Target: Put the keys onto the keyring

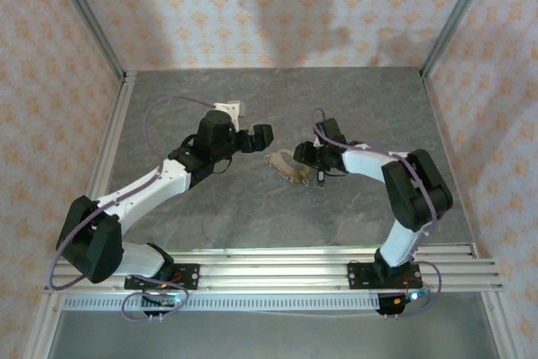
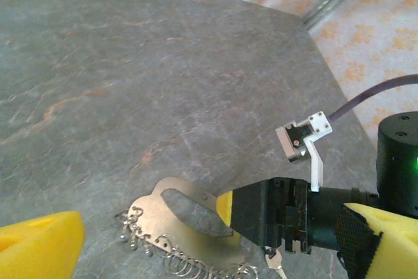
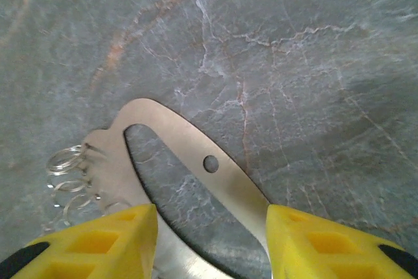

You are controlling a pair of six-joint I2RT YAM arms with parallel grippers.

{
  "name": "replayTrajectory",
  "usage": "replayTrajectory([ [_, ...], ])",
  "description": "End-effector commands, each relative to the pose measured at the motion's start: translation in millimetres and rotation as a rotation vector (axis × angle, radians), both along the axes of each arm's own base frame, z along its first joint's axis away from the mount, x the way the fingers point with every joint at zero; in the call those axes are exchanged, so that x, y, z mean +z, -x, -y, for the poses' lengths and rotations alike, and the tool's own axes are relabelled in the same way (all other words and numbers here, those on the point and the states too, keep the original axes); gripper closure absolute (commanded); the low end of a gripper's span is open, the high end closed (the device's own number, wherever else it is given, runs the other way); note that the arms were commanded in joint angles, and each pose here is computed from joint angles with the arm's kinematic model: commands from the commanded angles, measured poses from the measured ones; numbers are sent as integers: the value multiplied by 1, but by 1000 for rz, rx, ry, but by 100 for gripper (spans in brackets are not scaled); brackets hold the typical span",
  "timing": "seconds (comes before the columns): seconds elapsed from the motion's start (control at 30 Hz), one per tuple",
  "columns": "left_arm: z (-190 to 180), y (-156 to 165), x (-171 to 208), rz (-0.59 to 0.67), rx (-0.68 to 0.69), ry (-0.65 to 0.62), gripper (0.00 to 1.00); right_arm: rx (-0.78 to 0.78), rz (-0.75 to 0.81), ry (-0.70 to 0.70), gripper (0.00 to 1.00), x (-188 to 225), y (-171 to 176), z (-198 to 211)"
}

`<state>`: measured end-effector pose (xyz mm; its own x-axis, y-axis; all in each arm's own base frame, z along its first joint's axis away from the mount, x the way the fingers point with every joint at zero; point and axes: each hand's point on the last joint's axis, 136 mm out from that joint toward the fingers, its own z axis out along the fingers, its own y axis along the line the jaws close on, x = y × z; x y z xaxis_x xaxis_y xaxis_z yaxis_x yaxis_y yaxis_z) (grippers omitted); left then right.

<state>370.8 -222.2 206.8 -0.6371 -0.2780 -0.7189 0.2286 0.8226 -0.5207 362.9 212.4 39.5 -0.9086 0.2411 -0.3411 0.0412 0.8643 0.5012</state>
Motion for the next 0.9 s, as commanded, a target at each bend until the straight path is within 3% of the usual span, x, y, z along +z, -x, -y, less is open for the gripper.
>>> replayTrajectory([
  [0.0,-13,-5,-24,-88,87,22,0,29,-35,76,55,-14,6,-2],
  [0.3,-15,-7,-35,-138,100,40,0,68,-97,20,58,-15,53,-36],
  [0.5,-20,-9,-43,-181,109,63,0,179,-96,-113,59,8,105,-98],
  [0.6,-25,-9,-49,-205,122,57,0,99,9,-118,56,40,94,-81],
  [0.7,-27,-10,-58,-232,124,38,0,-17,102,-73,41,65,77,-47],
  [0.77,-25,-10,-66,-256,114,26,0,-62,123,3,31,70,71,-27],
  [0.87,-20,-12,-83,-297,100,16,0,-62,120,74,29,66,69,-14],
])
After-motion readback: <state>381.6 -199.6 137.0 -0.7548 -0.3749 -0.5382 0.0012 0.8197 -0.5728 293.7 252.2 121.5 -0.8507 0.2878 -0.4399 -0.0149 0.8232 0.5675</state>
